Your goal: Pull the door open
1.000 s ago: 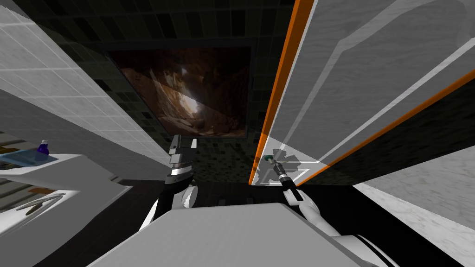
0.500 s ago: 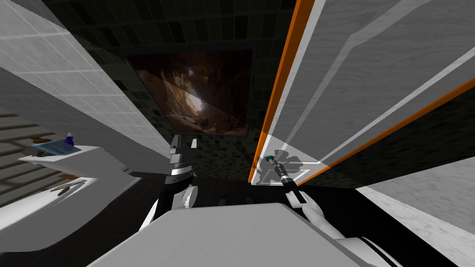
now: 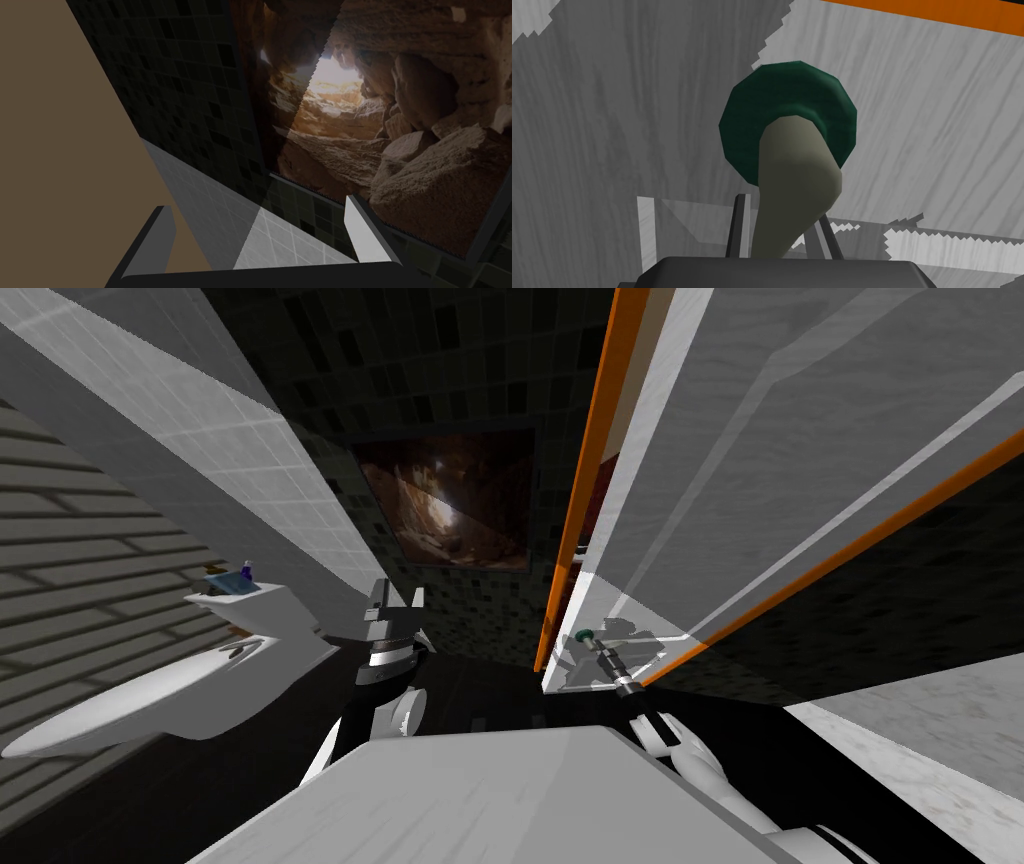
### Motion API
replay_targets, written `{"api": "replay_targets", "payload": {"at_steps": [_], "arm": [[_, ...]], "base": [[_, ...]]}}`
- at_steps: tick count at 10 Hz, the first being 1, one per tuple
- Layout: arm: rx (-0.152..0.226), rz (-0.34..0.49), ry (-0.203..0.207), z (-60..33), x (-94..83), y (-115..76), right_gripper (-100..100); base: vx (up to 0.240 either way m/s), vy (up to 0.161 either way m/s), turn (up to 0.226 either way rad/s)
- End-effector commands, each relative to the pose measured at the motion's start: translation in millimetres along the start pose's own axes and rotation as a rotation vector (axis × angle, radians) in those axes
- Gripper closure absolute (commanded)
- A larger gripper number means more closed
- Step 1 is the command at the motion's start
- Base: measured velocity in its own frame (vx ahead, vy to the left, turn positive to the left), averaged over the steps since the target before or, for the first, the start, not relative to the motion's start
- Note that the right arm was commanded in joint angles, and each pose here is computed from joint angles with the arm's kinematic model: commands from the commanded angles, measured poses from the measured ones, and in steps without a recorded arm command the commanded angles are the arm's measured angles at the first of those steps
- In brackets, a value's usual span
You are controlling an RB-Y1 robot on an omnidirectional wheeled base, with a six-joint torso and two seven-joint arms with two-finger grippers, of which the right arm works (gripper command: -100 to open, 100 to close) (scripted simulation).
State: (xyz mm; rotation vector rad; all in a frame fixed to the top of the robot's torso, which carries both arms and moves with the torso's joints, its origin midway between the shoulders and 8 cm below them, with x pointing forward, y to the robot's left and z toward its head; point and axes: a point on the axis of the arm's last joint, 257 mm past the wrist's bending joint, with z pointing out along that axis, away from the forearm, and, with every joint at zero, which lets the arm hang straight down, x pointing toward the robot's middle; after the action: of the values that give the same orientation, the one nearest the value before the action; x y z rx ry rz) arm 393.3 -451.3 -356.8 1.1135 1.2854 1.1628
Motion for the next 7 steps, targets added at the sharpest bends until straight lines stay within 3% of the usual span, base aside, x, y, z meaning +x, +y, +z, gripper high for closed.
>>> {"api": "replay_targets", "payload": {"at_steps": [1, 2, 3, 7], "arm": [[-0.004, 0.000, 0.022, -6.7, -0.1, 2.1, 100], [0.002, 0.002, 0.013, -4.5, 0.9, -0.9, 100], [0.003, 0.004, 0.027, -16.5, -0.3, -3.0, 100], [-0.002, 0.002, 0.044, -31.0, -4.4, -2.1, 100]], "base": [[-0.197, -0.078, 0.113], [-0.077, -0.031, 0.018], [-0.146, -0.042, 0.194], [-0.170, -0.082, 0.135]]}}
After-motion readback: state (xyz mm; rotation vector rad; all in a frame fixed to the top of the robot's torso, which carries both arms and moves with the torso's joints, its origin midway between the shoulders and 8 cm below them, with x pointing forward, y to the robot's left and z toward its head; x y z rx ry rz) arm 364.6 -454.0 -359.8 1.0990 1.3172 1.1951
